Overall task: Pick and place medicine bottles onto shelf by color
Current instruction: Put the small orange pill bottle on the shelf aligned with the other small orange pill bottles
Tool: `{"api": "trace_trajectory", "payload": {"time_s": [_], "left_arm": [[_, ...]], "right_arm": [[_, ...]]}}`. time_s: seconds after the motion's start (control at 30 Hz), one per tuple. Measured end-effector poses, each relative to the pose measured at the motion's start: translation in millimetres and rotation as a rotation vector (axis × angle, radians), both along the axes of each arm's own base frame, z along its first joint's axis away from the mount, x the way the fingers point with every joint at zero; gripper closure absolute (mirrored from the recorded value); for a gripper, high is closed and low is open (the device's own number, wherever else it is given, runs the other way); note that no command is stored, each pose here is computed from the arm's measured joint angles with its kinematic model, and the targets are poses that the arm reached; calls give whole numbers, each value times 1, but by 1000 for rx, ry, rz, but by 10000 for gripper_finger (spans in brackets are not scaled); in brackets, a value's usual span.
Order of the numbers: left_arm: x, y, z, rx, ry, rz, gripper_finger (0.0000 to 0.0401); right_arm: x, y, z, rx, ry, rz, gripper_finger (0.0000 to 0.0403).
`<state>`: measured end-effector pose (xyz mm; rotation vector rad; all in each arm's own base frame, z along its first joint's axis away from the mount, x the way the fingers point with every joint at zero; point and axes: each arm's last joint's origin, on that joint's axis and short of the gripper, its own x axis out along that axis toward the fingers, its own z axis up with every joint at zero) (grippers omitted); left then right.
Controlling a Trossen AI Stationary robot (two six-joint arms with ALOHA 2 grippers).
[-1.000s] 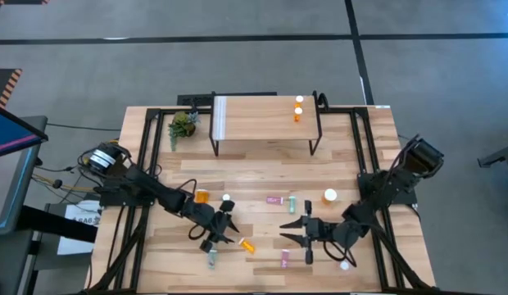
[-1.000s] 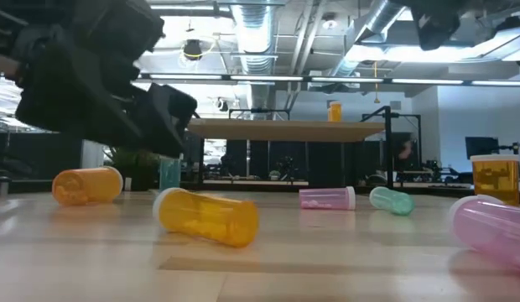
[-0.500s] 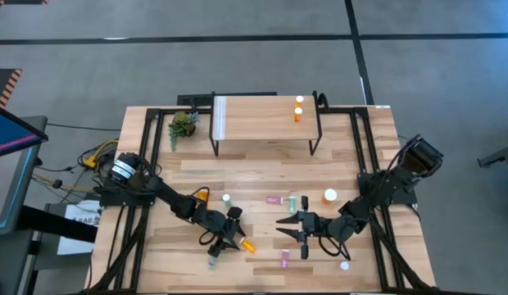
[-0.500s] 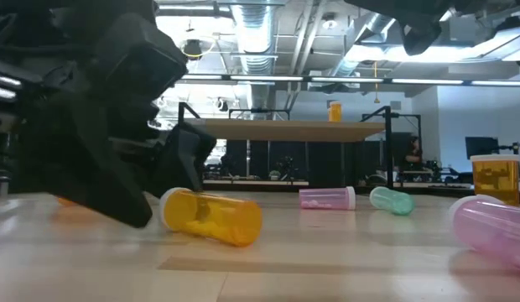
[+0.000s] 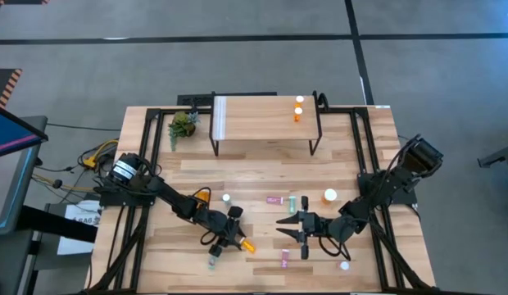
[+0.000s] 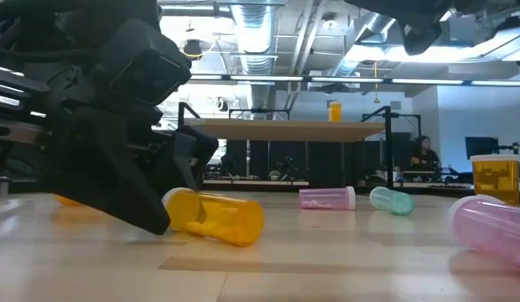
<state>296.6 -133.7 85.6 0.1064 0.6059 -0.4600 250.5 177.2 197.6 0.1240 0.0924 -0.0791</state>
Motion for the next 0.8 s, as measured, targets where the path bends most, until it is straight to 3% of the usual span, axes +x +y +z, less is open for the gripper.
{"api": "trace_trajectory", "payload": {"time_s": [0.23, 0.5, 0.8], "left_arm": [[0, 0, 0, -6, 1, -6, 301], [2, -1, 5, -15, -12, -10, 298], [7, -2, 36, 45, 5, -31, 297]], "right_arm": [[0, 0, 0, -2, 3, 0, 288], [0, 0, -1, -4, 5, 1, 288], [0, 0, -1, -6, 5, 0, 288]]}}
